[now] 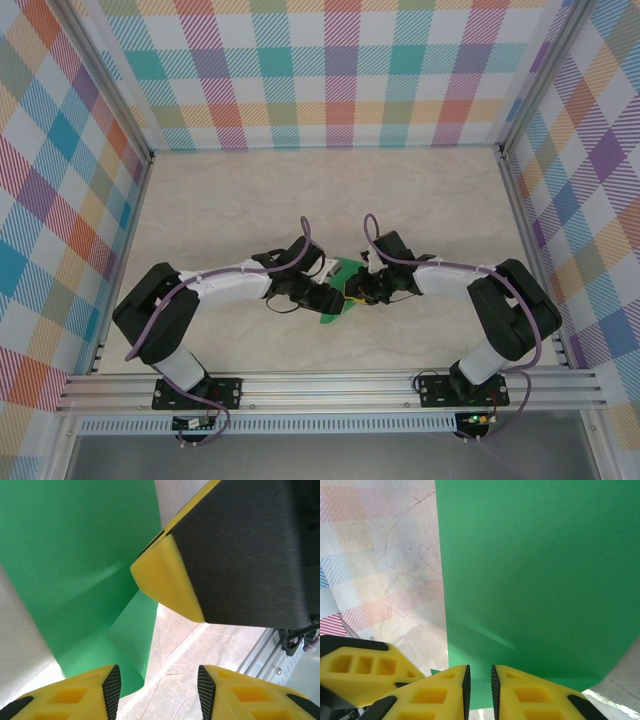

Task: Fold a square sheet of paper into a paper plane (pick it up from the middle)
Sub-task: Third fold the triangle at the center of the table.

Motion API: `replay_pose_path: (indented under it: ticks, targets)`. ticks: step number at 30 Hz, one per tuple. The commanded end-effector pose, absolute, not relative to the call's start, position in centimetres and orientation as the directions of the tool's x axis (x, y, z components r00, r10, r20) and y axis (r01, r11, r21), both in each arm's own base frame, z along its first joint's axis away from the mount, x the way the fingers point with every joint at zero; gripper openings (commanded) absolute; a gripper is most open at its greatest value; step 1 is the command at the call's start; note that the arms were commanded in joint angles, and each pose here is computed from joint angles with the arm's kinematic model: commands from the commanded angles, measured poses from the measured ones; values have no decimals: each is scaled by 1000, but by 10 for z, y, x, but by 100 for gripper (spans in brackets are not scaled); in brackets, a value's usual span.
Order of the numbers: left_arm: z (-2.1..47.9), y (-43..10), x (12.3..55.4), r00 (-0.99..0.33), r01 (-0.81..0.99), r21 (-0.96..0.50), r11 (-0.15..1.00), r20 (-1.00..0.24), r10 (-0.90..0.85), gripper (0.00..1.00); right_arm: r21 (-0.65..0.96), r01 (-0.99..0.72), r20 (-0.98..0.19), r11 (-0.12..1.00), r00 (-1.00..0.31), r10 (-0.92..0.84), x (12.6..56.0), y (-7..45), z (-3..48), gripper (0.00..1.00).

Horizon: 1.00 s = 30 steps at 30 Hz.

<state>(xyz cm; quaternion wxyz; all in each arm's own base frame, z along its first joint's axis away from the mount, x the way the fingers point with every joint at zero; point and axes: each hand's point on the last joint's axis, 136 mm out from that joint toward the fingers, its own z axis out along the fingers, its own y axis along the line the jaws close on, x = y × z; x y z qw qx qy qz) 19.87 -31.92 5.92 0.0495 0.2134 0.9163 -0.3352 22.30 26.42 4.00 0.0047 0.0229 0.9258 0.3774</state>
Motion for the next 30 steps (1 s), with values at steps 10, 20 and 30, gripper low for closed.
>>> replay_pose_path:
  ticks: [10,20,30]
  targets:
    - [51,-329,212,-902,427,-601,676,-227,368,31,706,12,-18,708,-999,35,226,267,49,21]
    - [53,-330,223,-902,432,-568,701,-253,350,0,658,-5,-86,753,-994,69,241,254,66,23]
    - [59,-335,218,-922,384,-620,684,-225,314,0,506,-29,-106,862,-994,29,279,243,55,21]
